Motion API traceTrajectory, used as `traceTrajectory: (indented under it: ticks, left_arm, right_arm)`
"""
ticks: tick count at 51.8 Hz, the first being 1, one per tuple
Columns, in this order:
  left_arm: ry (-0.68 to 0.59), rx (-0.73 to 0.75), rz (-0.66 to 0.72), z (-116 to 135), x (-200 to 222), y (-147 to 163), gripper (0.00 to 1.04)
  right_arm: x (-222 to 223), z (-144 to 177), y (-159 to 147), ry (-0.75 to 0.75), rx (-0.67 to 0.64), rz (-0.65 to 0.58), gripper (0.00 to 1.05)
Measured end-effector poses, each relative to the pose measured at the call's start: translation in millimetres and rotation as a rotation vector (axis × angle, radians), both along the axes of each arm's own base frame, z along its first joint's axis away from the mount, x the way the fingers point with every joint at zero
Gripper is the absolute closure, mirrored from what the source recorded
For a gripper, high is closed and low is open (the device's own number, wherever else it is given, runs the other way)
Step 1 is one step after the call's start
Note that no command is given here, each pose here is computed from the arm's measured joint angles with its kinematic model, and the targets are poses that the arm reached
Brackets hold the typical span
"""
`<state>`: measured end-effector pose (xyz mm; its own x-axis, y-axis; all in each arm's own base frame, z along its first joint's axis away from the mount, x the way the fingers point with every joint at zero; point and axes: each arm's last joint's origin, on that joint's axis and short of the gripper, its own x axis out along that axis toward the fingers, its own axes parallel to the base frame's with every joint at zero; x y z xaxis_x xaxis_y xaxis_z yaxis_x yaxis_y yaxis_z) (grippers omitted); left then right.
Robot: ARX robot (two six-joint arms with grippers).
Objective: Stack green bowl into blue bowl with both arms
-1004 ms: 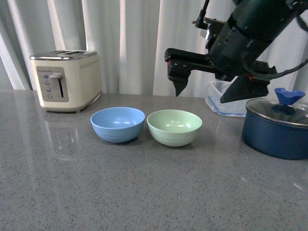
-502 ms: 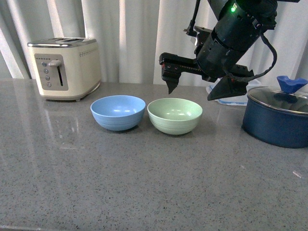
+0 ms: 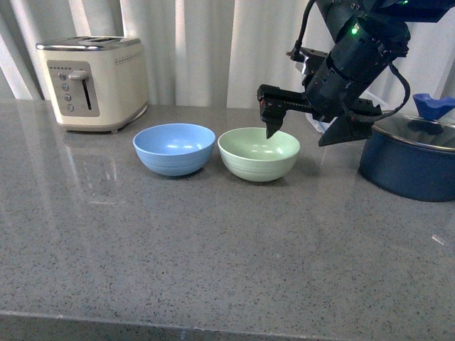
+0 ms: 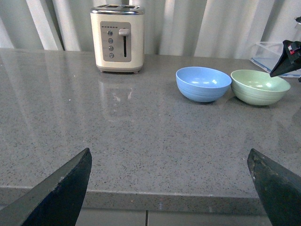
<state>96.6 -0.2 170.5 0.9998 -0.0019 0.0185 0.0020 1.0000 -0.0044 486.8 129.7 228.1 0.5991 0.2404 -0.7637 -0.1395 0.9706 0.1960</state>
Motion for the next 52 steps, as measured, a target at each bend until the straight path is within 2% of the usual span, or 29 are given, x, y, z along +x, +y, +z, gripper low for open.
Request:
traceTrajectory:
  ticks: [24,26,34,48,52]
  left_arm:
    - [0.0,0.0,0.0,0.0,0.0,0.0,0.07]
    - [0.0,0.0,0.0,0.0,0.0,0.0,0.07]
    - [0.0,0.0,0.0,0.0,0.0,0.0,0.07]
    - [0.0,0.0,0.0,0.0,0.0,0.0,0.07]
    - [0.0,0.0,0.0,0.0,0.0,0.0,0.07]
  right_arm:
    - [12.3,-24.6,2.1,0.018,-0.01,0.032,0.1]
    - [12.5,-25.2,2.8,0.016,-0.01,0.033,0.12]
    - [12.1,-29.2,4.3,0.012,-0.01,0.037,0.37]
    - [10.0,-48.7,-3.3,0.028,-0.022,0.033,0.91]
    - [10.4,-43.3,-6.7,0.013,-0.002,0.037,1.0]
